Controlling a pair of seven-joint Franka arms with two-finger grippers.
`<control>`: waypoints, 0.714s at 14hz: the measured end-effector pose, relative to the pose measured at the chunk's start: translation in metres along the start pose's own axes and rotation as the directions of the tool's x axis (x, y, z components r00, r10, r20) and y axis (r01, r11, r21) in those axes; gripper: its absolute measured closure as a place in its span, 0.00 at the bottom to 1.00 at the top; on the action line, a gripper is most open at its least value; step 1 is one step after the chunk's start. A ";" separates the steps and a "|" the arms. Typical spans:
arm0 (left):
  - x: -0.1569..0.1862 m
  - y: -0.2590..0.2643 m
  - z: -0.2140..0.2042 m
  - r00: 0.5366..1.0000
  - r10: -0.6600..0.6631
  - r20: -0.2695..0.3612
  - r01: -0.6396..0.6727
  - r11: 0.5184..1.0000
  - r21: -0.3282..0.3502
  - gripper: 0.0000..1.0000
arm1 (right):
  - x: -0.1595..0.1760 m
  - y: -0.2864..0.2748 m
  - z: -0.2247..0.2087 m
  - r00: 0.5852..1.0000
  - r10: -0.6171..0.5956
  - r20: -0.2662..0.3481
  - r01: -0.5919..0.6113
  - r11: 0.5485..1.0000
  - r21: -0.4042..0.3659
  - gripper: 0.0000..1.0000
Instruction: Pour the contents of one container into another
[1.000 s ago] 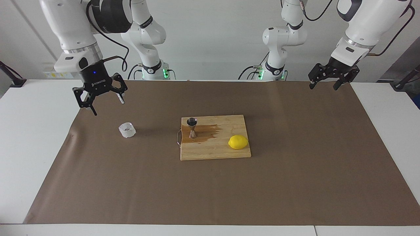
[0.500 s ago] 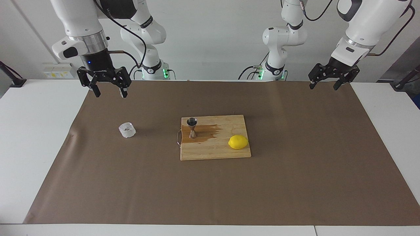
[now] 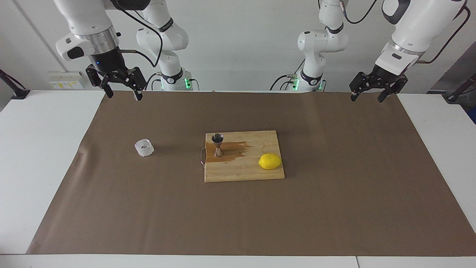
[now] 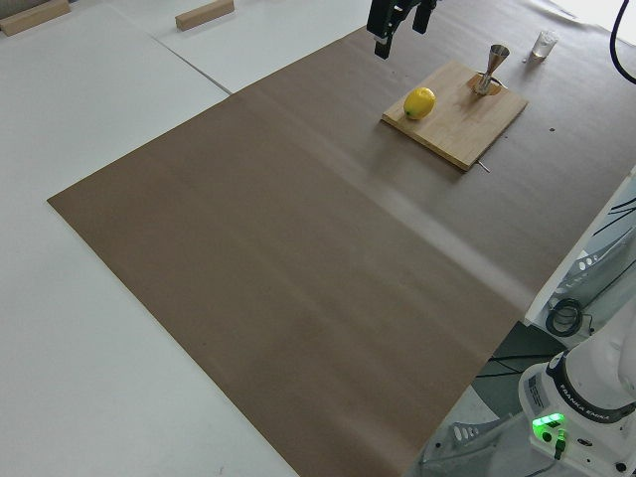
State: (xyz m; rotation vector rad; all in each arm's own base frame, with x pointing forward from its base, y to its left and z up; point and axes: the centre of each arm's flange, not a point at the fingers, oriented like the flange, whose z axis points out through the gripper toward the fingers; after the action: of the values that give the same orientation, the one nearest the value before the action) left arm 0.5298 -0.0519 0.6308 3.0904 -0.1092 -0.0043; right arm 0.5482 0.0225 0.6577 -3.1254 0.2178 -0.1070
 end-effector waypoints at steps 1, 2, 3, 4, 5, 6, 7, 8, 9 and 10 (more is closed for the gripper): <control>0.000 0.000 0.000 1.000 0.000 0.000 0.000 1.000 0.000 0.00 | 0.000 0.002 0.000 1.000 0.004 0.006 -0.004 1.000 -0.001 0.00; 0.000 0.000 0.000 1.000 0.000 0.000 0.000 1.000 0.000 0.00 | -0.001 0.005 0.001 1.000 0.010 0.014 -0.010 1.000 -0.003 0.00; 0.000 0.000 0.000 1.000 0.000 0.000 0.000 1.000 0.000 0.00 | -0.001 0.009 0.002 1.000 0.016 0.022 -0.016 1.000 -0.005 0.00; 0.000 0.000 0.000 1.000 0.000 0.000 0.000 1.000 0.000 0.00 | -0.001 0.013 0.002 0.999 0.023 0.027 -0.023 1.000 -0.007 0.00; 0.000 0.000 0.000 1.000 0.000 0.000 0.000 1.000 0.000 0.00 | -0.001 0.017 0.003 0.999 0.031 0.034 -0.031 0.999 -0.009 0.00; 0.000 0.000 0.000 1.000 0.000 0.000 0.000 1.000 0.000 0.00 | -0.003 0.021 0.003 0.998 0.037 0.045 -0.037 0.999 -0.011 0.00; 0.000 0.000 0.000 1.000 0.000 0.000 0.000 1.000 0.000 0.00 | -0.006 0.022 0.004 0.998 0.038 0.058 -0.038 0.999 -0.014 0.00; 0.000 0.000 0.000 1.000 0.000 0.000 0.000 1.000 0.000 0.00 | -0.009 0.021 0.004 0.997 0.037 0.067 -0.036 0.999 -0.016 0.00; 0.000 0.000 0.000 1.000 0.000 0.000 0.000 1.000 0.000 0.00 | -0.011 0.020 0.004 0.997 0.036 0.071 -0.034 0.999 -0.017 0.00; 0.000 0.000 0.000 1.000 0.000 0.000 0.000 1.000 0.000 0.00 | -0.013 0.019 0.003 0.997 0.032 0.070 -0.031 0.999 -0.017 0.00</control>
State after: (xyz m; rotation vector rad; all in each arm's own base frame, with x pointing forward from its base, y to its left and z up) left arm 0.5298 -0.0519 0.6308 3.0904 -0.1091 -0.0044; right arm 0.5330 0.0055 0.6540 -3.1328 0.2688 0.0045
